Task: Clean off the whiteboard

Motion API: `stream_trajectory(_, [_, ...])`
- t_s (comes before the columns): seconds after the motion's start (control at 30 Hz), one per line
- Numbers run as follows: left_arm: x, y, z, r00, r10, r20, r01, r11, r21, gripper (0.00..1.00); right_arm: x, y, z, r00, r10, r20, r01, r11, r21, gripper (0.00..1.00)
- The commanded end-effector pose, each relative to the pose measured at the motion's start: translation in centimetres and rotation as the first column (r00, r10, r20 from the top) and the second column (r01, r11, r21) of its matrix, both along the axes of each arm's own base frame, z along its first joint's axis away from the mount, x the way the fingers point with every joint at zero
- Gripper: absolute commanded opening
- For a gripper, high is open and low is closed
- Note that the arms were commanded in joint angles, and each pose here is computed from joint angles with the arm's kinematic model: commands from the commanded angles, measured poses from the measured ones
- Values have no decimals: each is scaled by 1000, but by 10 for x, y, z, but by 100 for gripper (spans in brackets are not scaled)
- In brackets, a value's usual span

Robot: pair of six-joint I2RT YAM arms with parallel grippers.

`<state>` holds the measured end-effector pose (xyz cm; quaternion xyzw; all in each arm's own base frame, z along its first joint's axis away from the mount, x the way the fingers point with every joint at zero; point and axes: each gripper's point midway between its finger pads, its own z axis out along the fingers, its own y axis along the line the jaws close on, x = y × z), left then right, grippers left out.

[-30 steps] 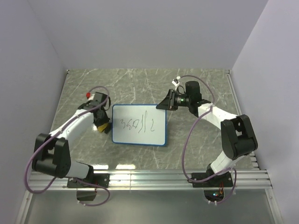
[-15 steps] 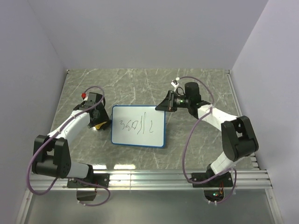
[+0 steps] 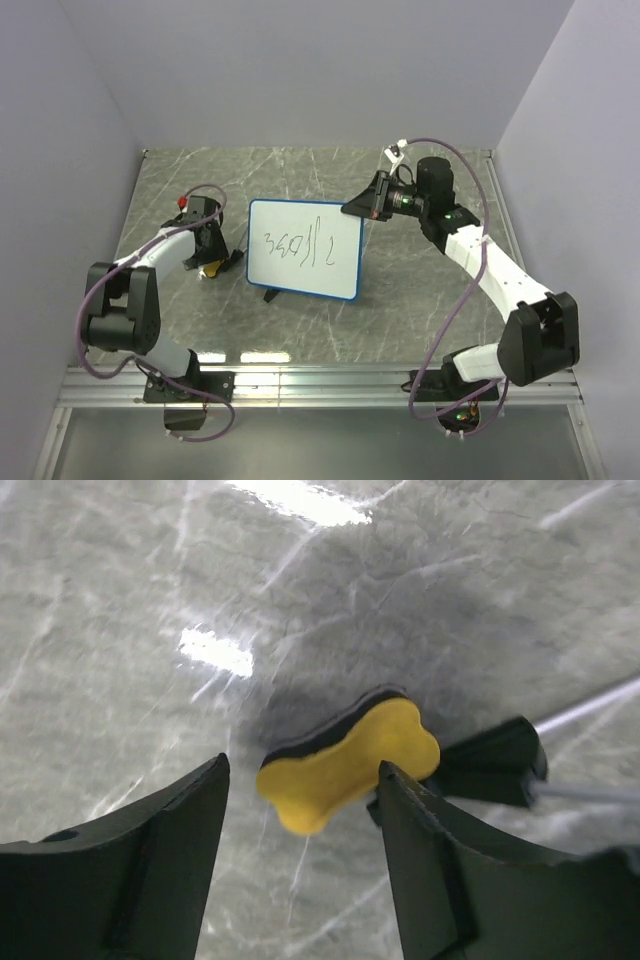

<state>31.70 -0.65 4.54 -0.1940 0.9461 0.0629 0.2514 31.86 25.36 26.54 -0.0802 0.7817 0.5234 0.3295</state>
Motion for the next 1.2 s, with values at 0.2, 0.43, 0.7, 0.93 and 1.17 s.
stream_trajectory(0.2, [9, -14, -16, 998, -66, 1, 66, 996, -60, 60, -1, -29, 86, 986, -86, 146, 76, 994, 77, 0])
stream_trajectory(0.43, [0, -24, -23, 997, -79, -9, 77, 990, -119, 60, 4, -38, 91, 982, -111, 154, 100, 992, 75, 0])
stream_trajectory(0.7, [-5, -41, -34, 993, -106, -51, 94, 975, -204, 66, 3, -40, 87, 981, -117, 151, 108, 992, 70, 0])
stream_trajectory(0.93, [-22, -61, -61, 978, -137, -156, 89, 956, -278, 59, 3, -42, 86, 981, -123, 151, 115, 991, 63, 0])
stream_trajectory(1.17, [-30, -65, -75, 974, -85, -208, 12, 944, -329, 0, 1, -43, 86, 980, -124, 156, 117, 992, 54, 0])
